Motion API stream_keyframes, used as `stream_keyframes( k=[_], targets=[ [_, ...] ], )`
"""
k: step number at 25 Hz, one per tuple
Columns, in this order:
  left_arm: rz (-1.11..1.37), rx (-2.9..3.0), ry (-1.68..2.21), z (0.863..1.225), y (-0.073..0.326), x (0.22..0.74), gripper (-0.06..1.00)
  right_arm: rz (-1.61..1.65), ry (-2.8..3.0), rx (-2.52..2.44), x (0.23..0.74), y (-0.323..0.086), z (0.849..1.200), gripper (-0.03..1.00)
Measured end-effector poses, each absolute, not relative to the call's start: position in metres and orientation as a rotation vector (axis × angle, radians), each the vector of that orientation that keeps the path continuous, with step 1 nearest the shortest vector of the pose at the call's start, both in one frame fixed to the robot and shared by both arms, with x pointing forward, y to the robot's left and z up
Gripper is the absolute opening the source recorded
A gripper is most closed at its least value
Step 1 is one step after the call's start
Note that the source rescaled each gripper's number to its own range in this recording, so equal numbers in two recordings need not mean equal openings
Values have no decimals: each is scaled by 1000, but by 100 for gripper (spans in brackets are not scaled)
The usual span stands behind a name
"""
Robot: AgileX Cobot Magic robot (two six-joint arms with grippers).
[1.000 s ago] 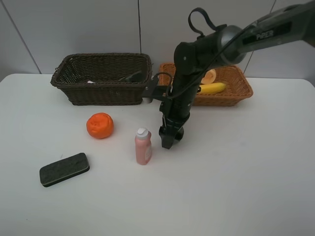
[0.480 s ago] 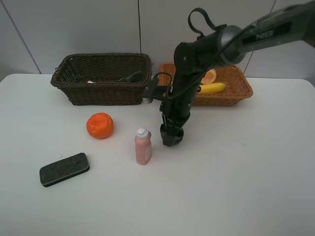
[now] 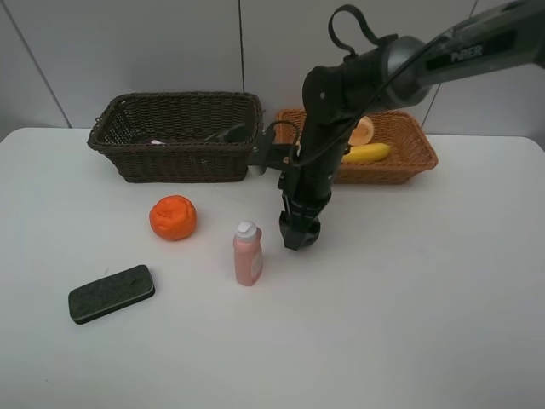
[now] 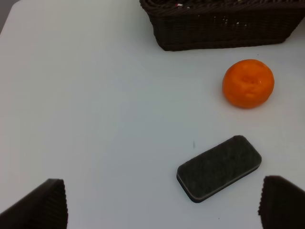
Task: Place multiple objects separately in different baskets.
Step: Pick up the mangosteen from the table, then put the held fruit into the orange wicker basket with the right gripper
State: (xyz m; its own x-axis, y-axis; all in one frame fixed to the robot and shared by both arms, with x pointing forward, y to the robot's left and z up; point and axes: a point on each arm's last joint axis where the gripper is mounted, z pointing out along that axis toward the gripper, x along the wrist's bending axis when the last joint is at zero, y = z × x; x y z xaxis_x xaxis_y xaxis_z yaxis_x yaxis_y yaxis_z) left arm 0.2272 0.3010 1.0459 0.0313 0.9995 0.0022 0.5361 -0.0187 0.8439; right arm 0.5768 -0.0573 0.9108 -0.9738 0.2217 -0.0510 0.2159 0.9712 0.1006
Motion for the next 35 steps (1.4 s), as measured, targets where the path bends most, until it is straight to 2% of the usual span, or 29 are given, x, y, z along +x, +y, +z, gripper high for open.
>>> stream_keyframes(
  k=[11, 18, 23, 31, 35],
  targets=[
    [872, 1635, 1583, 1046, 301, 227, 100, 269, 2687, 450, 592, -70, 1050, 75],
    [872, 1635, 1583, 1046, 301, 227, 100, 532, 2364, 866, 632, -98, 1077, 75],
    [872, 1635, 1583, 1046, 301, 227, 100, 719, 2156, 1177, 660, -120, 1072, 75],
    [872, 1635, 1583, 1046, 301, 227, 100, 663, 2203, 1324, 690, -124, 998, 75],
    [872, 1635, 1583, 1046, 301, 227, 100, 649, 2223, 1366, 695, -120, 973, 75]
  ],
)
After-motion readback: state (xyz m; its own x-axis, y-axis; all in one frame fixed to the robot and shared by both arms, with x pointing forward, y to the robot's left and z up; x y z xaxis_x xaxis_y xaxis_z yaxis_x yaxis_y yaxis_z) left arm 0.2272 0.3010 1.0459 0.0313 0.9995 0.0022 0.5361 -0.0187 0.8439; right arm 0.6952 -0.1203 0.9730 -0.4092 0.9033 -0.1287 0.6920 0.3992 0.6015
